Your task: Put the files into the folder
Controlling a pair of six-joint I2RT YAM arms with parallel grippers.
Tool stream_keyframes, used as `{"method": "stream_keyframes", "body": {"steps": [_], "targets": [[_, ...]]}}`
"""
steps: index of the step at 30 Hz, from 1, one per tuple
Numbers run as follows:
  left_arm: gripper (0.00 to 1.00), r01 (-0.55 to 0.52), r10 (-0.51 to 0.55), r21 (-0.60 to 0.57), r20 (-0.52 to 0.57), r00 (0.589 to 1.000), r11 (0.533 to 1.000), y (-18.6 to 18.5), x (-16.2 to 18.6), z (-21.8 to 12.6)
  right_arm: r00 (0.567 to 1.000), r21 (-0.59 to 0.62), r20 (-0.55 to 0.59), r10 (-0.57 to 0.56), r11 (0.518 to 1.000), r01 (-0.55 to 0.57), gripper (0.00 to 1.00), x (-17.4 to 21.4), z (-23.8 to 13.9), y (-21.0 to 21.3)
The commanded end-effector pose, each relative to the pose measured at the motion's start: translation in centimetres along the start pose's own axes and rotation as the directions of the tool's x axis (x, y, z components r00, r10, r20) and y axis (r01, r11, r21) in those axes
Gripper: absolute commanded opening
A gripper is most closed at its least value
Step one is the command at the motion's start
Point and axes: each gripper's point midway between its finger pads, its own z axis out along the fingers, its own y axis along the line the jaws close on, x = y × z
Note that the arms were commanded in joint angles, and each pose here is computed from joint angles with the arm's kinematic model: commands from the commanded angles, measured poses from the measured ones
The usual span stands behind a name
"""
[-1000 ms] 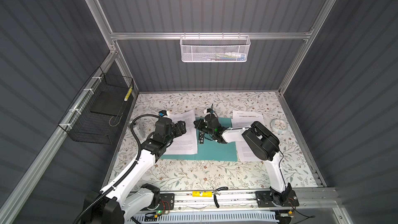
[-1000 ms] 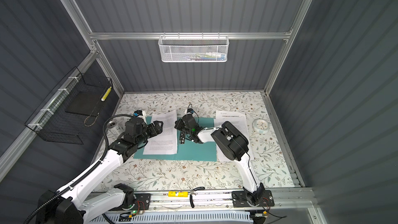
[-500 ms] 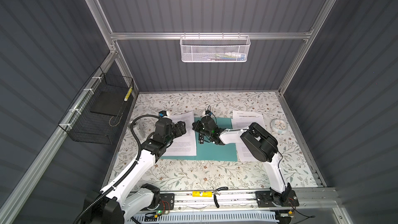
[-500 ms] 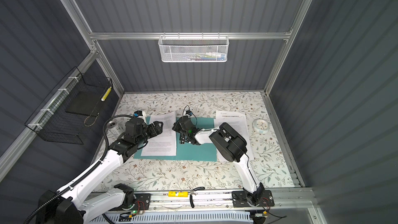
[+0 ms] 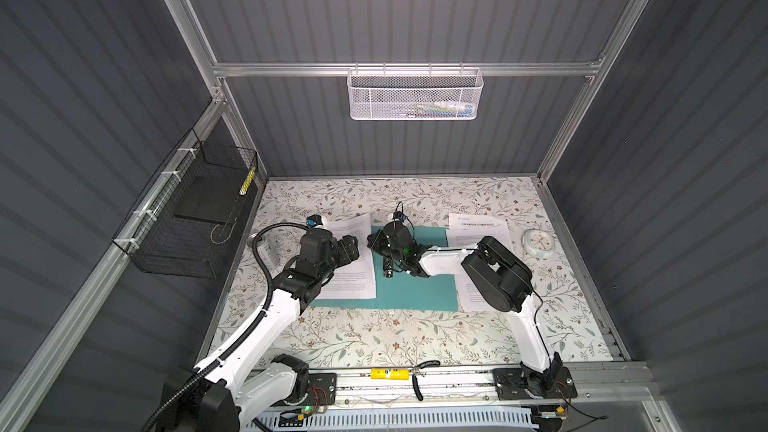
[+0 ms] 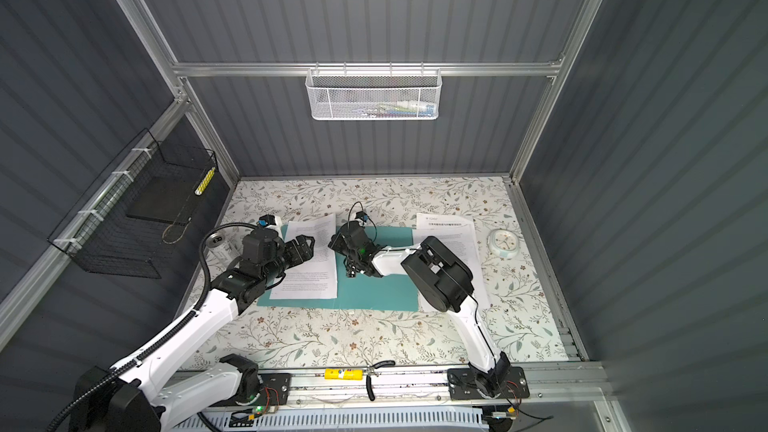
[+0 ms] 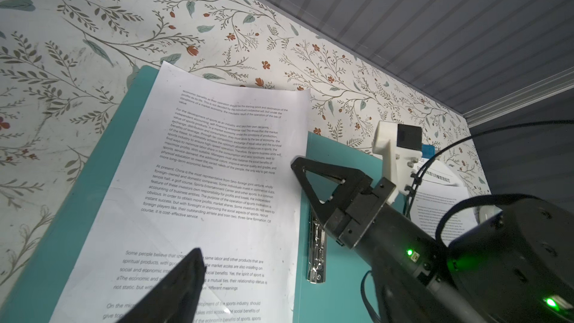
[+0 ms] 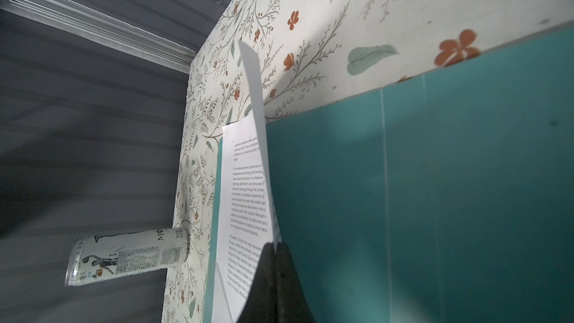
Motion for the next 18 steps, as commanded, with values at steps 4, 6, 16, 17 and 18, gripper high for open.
{"method": "stream_keyframes", "body": {"steps": [4, 6, 16, 17, 18], "targets": [[0.85, 0.009, -0.009, -0.025, -0.002, 1.0, 1.0, 0.8, 0.4, -0.3, 0.999, 0.02, -0.046, -0.003, 1.0, 0.004, 0.0, 1.8, 0.7, -0.3], [0.85, 0.009, -0.009, -0.026, -0.003, 1.0, 1.0, 0.9, 0.4, -0.2, 0.999, 0.026, -0.049, -0.005, 1.0, 0.006, 0.0, 1.9, 0.6, -0.3], [0.85, 0.01, -0.01, -0.031, -0.004, 1.0, 0.999, 1.0, 0.5, -0.1, 0.997, 0.045, -0.072, 0.002, 0.999, 0.002, 0.0, 2.8, 0.8, -0.5], [0.85, 0.009, -0.009, -0.031, -0.006, 1.0, 0.999, 1.0, 0.5, -0.1, 0.997, 0.045, -0.074, -0.003, 0.999, 0.006, 0.0, 2.8, 0.8, -0.4], [0.85, 0.009, -0.009, -0.031, -0.006, 1.0, 0.999, 1.0, 0.5, -0.1, 0.997, 0.046, -0.074, -0.002, 0.999, 0.006, 0.0, 2.8, 0.7, -0.4]]}}
